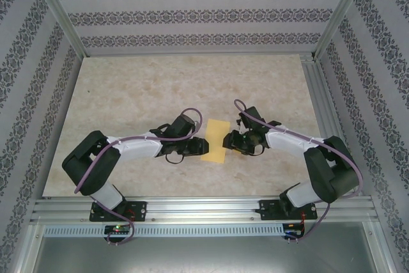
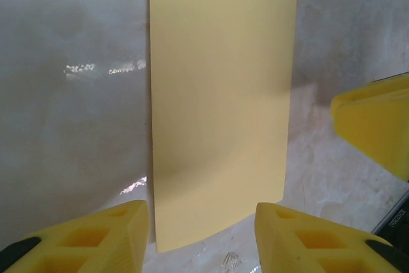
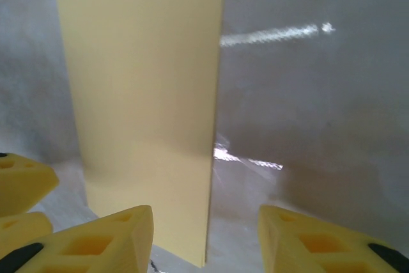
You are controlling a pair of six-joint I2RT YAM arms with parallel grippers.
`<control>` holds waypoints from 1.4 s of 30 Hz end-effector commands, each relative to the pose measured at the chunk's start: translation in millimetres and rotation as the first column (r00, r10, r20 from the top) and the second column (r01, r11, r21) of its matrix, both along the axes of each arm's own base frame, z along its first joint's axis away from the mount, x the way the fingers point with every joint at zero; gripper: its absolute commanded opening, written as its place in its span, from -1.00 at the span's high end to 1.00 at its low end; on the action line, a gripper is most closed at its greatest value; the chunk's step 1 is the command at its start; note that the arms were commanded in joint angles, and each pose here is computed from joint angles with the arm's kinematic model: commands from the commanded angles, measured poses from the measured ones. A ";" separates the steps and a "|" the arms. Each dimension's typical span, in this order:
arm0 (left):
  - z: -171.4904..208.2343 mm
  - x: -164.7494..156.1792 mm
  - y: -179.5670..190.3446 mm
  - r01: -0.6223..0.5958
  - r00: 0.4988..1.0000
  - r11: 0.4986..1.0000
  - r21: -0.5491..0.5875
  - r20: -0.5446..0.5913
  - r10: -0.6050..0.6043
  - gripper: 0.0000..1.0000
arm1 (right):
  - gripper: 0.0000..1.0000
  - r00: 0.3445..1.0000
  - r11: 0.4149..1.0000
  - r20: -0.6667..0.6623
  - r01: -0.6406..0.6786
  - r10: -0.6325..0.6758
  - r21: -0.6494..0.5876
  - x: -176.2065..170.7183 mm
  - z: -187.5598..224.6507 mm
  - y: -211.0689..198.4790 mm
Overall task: Fold a paper plane with a square sheet of paper (fold left side to right side)
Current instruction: Fold the triangle a second time at the center of the table.
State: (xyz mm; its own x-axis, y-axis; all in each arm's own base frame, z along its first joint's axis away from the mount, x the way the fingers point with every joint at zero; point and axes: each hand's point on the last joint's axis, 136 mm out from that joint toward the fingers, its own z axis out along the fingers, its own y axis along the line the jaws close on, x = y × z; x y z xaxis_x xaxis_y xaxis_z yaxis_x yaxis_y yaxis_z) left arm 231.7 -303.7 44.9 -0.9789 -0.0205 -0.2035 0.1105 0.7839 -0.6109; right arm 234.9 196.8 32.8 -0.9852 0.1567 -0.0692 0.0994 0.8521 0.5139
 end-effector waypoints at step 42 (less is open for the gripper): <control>1.6 -32.5 -44.7 0.046 0.996 0.996 -0.082 -0.074 -0.053 0.07 | 0.22 1.000 0.998 -0.028 0.017 -0.015 0.056 -11.8 -5.4 17.6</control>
State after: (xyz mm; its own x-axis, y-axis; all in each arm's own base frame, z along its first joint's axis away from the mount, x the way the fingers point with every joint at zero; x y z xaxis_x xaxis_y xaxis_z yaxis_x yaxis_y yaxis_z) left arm 197.1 -328.8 32.3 -0.9946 -0.0013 -0.1037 0.0653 0.7696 -0.6352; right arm 224.3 208.0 25.5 -0.9823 0.1844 -0.0324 0.1375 0.8282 0.5433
